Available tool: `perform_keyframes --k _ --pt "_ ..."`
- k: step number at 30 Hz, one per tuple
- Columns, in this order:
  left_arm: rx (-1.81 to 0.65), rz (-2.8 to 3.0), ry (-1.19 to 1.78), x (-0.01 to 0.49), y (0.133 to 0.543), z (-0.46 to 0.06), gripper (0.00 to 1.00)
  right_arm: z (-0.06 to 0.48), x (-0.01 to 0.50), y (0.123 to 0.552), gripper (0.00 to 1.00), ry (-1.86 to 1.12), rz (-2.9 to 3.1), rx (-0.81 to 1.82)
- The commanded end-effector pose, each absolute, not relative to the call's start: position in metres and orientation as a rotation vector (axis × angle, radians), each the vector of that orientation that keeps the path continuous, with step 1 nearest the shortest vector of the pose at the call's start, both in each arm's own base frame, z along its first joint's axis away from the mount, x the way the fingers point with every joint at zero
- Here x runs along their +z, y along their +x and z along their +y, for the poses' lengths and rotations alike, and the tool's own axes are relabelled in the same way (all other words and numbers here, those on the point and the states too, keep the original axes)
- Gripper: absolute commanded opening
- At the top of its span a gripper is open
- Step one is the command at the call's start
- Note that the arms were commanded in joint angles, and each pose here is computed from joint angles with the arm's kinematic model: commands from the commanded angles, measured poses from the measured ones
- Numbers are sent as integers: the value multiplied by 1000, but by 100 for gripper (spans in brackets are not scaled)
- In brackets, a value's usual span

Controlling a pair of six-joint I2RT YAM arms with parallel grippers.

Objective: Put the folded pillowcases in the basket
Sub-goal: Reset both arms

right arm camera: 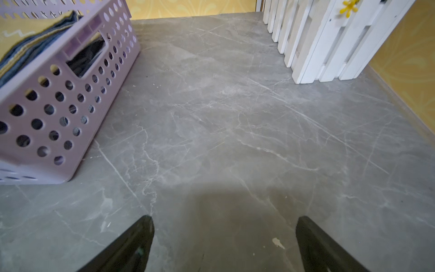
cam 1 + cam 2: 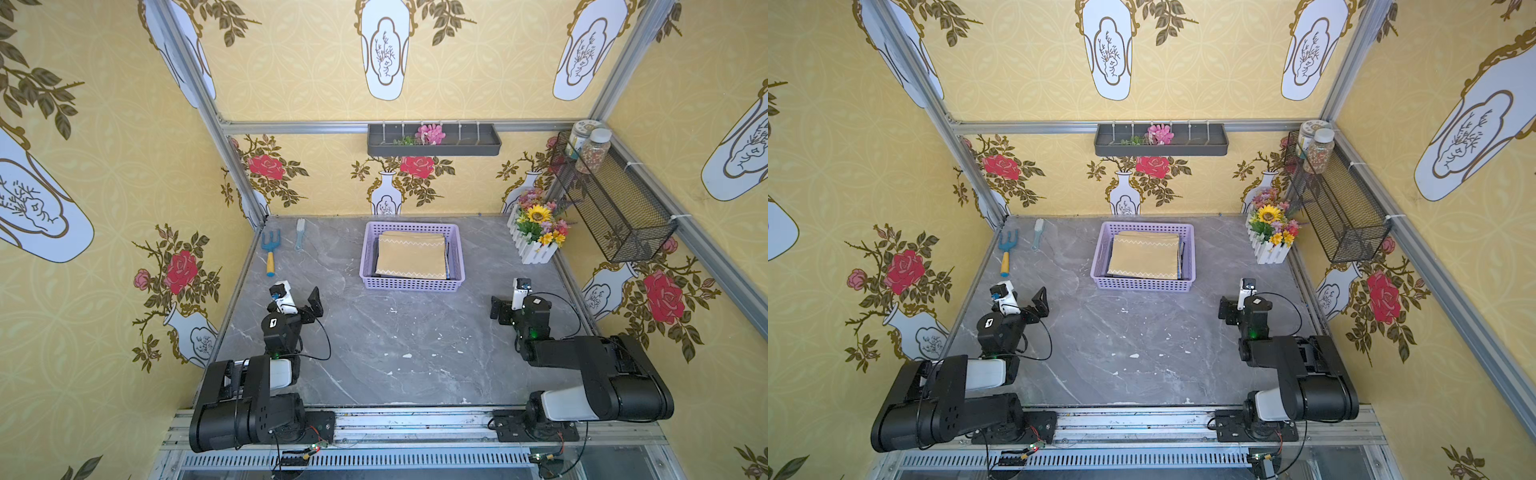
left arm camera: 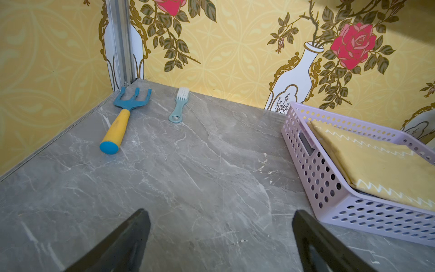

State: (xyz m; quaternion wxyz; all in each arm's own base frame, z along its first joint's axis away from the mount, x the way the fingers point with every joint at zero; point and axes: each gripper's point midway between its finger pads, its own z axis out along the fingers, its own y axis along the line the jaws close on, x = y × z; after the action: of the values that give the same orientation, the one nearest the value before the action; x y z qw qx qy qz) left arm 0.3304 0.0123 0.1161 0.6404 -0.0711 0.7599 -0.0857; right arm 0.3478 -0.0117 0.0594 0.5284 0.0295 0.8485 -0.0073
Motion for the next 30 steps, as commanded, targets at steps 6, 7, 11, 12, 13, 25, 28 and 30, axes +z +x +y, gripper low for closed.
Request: perform_keyframes --k 6,7,11,12,13,25,28,30 --pt "-186 1711 -154 122 332 13 100 -9 75 358 97 63 1969 -12" --pt "-186 1712 -153 122 332 13 100 -9 76 358 97 59 1962 -13" --pt "-186 1711 -155 122 332 13 100 -9 76 358 97 59 1963 -17" --pt "-186 1711 -153 122 332 13 100 -9 76 358 97 58 1962 -18" --pt "-186 1711 -154 122 331 13 100 -8 76 358 97 57 1961 -17" --pt "-183 1710 -152 122 331 13 100 -8 76 357 97 58 1962 -18" --pt "-183 1711 -154 122 331 13 100 -8 76 358 97 57 1961 -17" --pt "-184 1711 -153 122 331 12 100 -8 76 358 97 57 1961 -17"
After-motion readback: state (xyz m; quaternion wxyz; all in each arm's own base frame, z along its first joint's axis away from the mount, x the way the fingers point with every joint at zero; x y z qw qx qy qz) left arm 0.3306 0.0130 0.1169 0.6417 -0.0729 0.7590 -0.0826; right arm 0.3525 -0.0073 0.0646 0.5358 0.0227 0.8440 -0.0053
